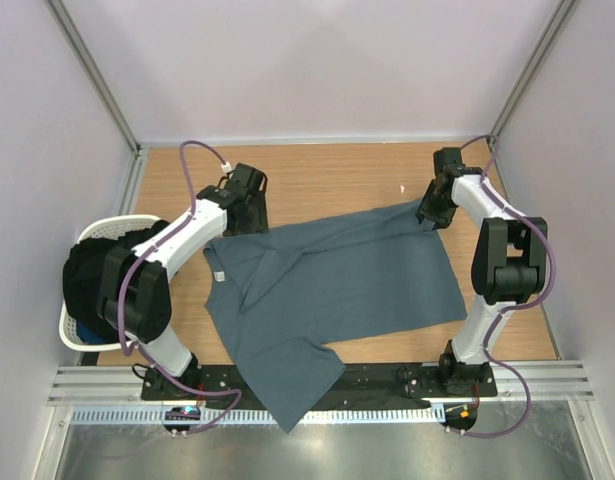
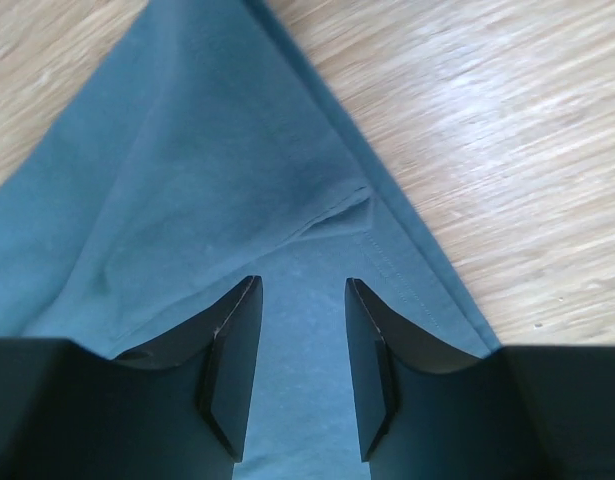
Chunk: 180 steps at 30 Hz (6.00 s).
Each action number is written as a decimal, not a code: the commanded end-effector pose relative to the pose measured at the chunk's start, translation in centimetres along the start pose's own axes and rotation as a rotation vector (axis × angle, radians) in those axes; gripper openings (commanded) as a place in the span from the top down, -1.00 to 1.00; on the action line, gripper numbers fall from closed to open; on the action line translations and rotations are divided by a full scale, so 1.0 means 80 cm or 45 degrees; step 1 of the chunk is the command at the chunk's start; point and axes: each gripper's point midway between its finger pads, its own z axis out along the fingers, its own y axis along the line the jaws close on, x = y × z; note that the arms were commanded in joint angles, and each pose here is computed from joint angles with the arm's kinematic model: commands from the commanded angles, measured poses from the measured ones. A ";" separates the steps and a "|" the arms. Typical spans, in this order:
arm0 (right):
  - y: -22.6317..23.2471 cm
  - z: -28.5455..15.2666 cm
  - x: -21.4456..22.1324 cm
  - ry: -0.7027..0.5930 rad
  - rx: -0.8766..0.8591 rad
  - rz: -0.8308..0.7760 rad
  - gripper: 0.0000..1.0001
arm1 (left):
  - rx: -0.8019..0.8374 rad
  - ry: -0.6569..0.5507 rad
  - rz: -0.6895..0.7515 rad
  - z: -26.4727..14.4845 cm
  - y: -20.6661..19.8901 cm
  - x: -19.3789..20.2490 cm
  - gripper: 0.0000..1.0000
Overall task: Fold and stack the t-shirts
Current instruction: Fold the tshirt
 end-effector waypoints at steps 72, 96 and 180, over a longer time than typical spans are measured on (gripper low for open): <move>-0.059 0.019 0.014 -0.005 0.353 0.159 0.98 | -0.292 0.270 -0.334 0.115 0.089 0.052 0.10; 0.276 -0.103 -0.008 -0.212 -0.671 -0.531 -0.04 | 0.040 0.090 -0.262 0.010 0.026 0.030 -0.53; 0.315 0.041 0.137 -0.051 -0.392 -0.586 0.46 | 0.496 0.129 0.363 -0.060 -0.182 0.199 0.57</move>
